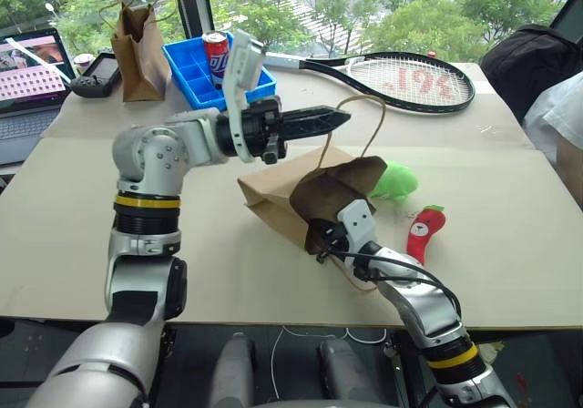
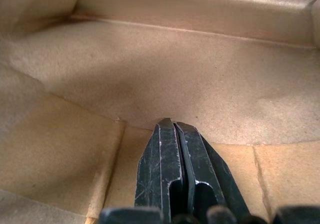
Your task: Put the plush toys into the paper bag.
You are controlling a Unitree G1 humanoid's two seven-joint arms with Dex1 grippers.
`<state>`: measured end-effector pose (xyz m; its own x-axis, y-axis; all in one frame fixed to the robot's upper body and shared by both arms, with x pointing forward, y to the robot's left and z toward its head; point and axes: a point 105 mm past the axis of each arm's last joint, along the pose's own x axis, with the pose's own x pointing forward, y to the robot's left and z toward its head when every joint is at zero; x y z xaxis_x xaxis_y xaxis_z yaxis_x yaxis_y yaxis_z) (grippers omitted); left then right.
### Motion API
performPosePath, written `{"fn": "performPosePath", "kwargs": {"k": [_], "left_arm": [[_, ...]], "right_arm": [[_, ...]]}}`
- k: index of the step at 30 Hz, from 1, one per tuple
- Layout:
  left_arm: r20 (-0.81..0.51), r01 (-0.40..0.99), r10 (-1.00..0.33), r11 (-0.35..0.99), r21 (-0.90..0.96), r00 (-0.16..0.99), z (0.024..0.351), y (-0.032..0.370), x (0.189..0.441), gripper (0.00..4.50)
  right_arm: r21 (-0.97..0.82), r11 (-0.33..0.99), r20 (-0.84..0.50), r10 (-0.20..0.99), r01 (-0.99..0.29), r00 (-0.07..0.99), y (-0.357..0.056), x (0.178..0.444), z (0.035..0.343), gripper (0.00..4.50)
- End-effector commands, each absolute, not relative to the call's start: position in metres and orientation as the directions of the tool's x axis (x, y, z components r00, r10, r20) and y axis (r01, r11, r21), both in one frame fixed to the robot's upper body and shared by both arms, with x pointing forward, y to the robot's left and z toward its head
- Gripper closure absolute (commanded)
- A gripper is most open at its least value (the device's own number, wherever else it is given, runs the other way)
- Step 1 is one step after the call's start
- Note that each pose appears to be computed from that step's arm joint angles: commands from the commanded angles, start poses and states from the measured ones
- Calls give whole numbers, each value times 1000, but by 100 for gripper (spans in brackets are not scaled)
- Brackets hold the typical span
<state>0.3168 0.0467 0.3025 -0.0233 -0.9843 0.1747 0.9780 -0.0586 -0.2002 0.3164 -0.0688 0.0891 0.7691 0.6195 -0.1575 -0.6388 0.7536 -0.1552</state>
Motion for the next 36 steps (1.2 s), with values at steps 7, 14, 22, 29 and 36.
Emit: {"fn": "performPosePath", "kwargs": {"k": [7, 14, 22, 29, 36], "left_arm": [[117, 973, -981, -131, 189, -155, 373, 49, 292, 450], [51, 970, -987, -141, 199, -154, 357, 51, 293, 450], [34, 993, -997, -63, 97, -67, 323, 57, 310, 450], [45, 999, -999, -8, 36, -9, 307, 60, 317, 450], [111, 1000, -994, -22, -6, -21, 310, 53, 311, 450]], "right_arm": [[-165, 758, -261, 584, -631, 769, -78, 314, 66, 446], [-177, 761, -224, 586, -624, 779, -79, 315, 79, 446], [-134, 742, 0, 663, -657, 748, -78, 307, 148, 371], [-147, 730, 38, 679, -668, 733, -122, 275, 202, 134], [-128, 923, -116, 350, -363, 930, -223, 267, 208, 3]]}}
